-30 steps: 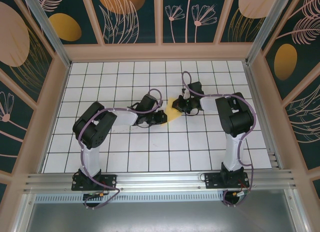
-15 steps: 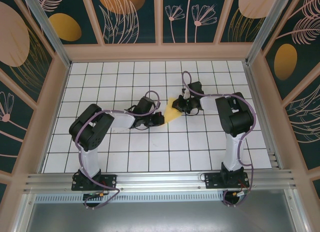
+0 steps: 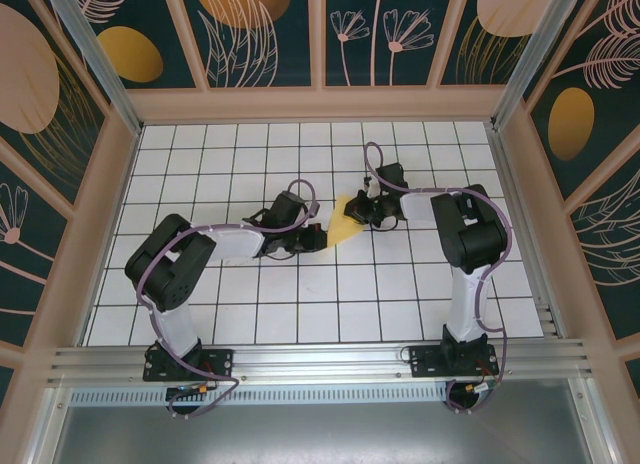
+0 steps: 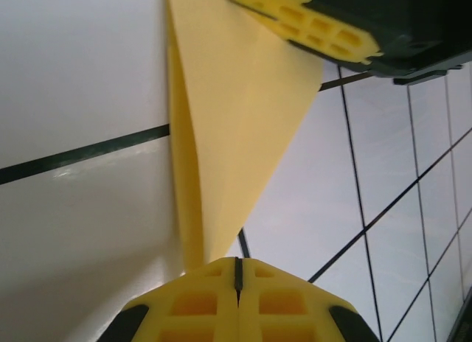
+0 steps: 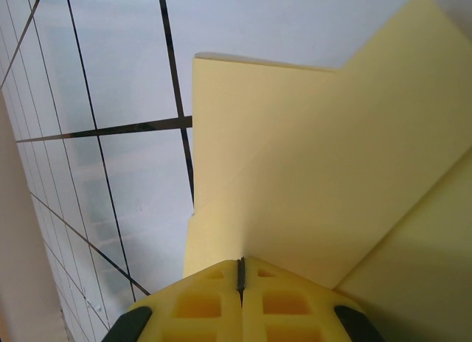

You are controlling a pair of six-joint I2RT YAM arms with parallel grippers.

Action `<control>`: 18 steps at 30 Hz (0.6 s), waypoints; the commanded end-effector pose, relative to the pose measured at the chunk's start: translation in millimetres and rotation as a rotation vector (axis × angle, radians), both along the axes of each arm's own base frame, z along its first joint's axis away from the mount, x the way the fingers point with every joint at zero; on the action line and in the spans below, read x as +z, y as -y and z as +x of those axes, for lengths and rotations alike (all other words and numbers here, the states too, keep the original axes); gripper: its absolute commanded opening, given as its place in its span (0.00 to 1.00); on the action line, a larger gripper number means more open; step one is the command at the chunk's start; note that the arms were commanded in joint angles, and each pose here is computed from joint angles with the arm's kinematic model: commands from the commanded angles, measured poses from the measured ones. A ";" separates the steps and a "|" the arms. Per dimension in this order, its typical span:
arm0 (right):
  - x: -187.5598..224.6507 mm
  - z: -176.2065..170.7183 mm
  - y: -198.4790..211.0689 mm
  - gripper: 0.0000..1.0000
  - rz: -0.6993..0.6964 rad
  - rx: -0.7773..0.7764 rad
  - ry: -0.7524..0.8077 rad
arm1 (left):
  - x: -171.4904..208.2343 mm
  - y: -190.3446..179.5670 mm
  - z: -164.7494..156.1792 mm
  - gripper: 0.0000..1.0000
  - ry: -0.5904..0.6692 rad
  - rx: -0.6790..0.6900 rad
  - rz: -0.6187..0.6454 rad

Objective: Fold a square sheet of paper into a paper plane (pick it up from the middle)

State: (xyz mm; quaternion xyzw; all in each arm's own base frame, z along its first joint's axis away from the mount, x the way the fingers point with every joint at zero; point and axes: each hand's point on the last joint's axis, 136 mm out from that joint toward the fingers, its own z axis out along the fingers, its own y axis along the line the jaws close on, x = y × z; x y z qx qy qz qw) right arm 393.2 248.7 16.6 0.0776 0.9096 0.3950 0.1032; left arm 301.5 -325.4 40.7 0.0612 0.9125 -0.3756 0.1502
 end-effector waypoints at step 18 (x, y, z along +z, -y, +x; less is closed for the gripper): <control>-59.4 -18.4 30.4 0.06 -0.162 -0.043 -0.140 | -40.5 -7.9 -14.0 0.02 -0.112 -0.018 0.102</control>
